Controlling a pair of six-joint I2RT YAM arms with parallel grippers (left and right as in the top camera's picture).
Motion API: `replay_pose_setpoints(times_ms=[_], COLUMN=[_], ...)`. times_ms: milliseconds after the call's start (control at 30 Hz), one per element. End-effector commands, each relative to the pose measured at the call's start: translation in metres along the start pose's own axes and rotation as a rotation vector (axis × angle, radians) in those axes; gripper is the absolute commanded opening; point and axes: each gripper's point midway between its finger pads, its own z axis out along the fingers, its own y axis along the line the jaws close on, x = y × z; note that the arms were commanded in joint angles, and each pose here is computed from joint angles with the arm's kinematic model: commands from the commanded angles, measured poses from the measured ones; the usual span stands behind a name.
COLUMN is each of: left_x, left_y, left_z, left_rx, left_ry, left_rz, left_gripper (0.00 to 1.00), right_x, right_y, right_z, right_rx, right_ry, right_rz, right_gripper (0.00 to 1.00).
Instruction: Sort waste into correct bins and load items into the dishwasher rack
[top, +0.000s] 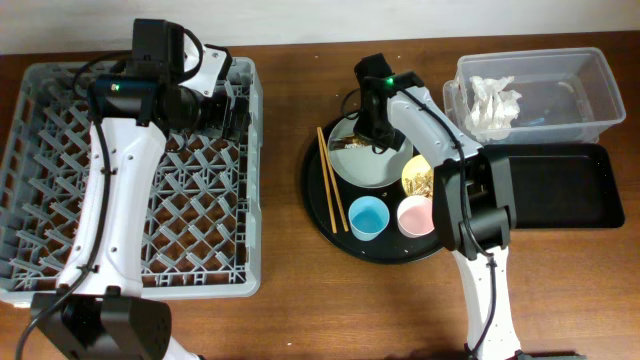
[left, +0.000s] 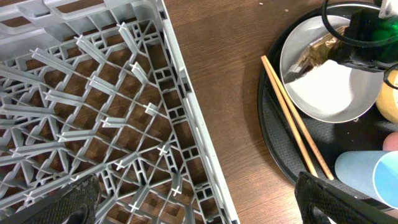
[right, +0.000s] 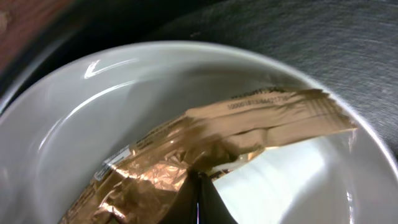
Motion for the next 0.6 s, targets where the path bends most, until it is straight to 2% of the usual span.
replay_pose_setpoints(times_ms=[0,67,100,200,267,333,400,467,533,567], left_x=[-0.006,-0.006,-0.006,-0.006,-0.006,-0.006,-0.006,-0.006,-0.006,-0.006], left_y=[0.002,0.002,0.002,0.002,0.002,0.002,0.002,0.002,0.002,0.002], left_z=[-0.012,-0.012,-0.012,-0.012,-0.012,-0.012,-0.012,-0.012,-0.012,-0.012], left_rx=[-0.01,-0.01,-0.01,-0.01,-0.01,-0.01,-0.01,-0.01,-0.01,-0.01], left_ry=[-0.034,-0.033,-0.033,-0.033,-0.033,-0.033,-0.033,-0.033,-0.033,-0.034], left_rz=[-0.008,-0.008,-0.008,-0.008,-0.008,-0.008,-0.008,-0.008,-0.008,-0.008], left_gripper=[0.99,0.99,0.99,0.99,0.99,0.99,0.99,0.99,0.99,0.99], right_x=[-0.003,-0.011,-0.015,-0.016,-0.015,-0.004,0.005,0.011,0.01,0.005], right_y=[0.026,0.03,0.028,0.018,0.001,-0.003,-0.008,-0.011,-0.008,-0.002], right_z=[-0.02,-0.046,-0.056,-0.061,-0.049,-0.032,-0.016,-0.002,-0.003,-0.013], right_rx=[-0.16,-0.201,-0.203,-0.161,-0.058,-0.027,-0.004,0.001,-0.019,-0.048], right_ry=[0.046,0.035,0.031,0.044,0.018,0.049,0.075,0.084,0.08,0.068], right_rz=[-0.172,-0.172,-0.165,-0.107,0.005,-0.003,-0.01,-0.055,-0.138,-0.203], right_gripper=[0.35,0.68,0.74,0.75,0.88,0.88,0.78,0.45,0.04,0.04])
